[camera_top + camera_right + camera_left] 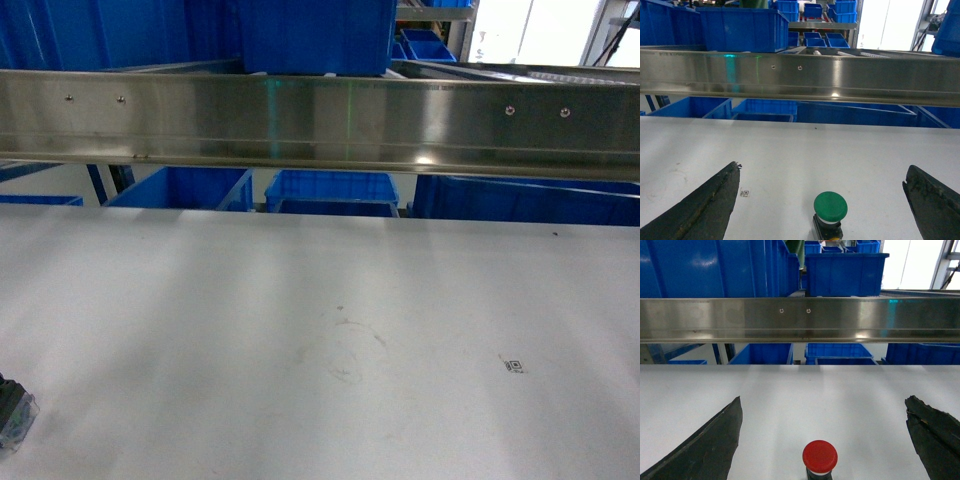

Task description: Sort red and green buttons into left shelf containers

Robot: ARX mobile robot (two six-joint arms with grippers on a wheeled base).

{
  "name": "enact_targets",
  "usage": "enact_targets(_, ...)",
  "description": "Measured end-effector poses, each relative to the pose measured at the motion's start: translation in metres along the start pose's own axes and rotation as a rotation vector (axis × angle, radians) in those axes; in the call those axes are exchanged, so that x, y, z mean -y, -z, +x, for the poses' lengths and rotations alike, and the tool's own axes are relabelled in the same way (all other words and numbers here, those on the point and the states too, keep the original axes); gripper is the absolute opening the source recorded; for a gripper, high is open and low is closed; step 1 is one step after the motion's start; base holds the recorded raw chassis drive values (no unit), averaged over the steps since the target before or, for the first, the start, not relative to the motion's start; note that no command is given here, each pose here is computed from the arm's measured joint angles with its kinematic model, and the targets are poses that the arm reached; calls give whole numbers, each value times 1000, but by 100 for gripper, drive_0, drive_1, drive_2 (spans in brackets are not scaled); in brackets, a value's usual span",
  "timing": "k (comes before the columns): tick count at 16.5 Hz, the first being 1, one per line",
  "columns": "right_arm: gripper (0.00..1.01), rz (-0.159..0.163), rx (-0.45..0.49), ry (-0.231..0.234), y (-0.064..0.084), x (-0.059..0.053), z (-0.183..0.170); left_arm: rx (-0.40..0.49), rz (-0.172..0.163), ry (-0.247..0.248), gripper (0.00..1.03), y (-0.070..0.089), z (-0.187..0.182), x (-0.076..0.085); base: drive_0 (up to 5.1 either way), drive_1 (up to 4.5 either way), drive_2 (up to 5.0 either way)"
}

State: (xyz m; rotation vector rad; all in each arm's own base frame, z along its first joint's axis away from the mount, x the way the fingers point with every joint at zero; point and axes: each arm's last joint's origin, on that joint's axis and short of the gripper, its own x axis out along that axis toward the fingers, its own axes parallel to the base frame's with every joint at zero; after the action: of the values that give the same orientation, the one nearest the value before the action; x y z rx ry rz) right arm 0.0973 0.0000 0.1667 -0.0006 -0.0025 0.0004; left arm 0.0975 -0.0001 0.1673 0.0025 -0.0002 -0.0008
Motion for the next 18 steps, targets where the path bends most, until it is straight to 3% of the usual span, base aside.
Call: enact_targets(18, 98, 0, 0, 0, 0, 0, 0, 0, 0, 0, 98, 0, 0, 0, 0, 0, 0)
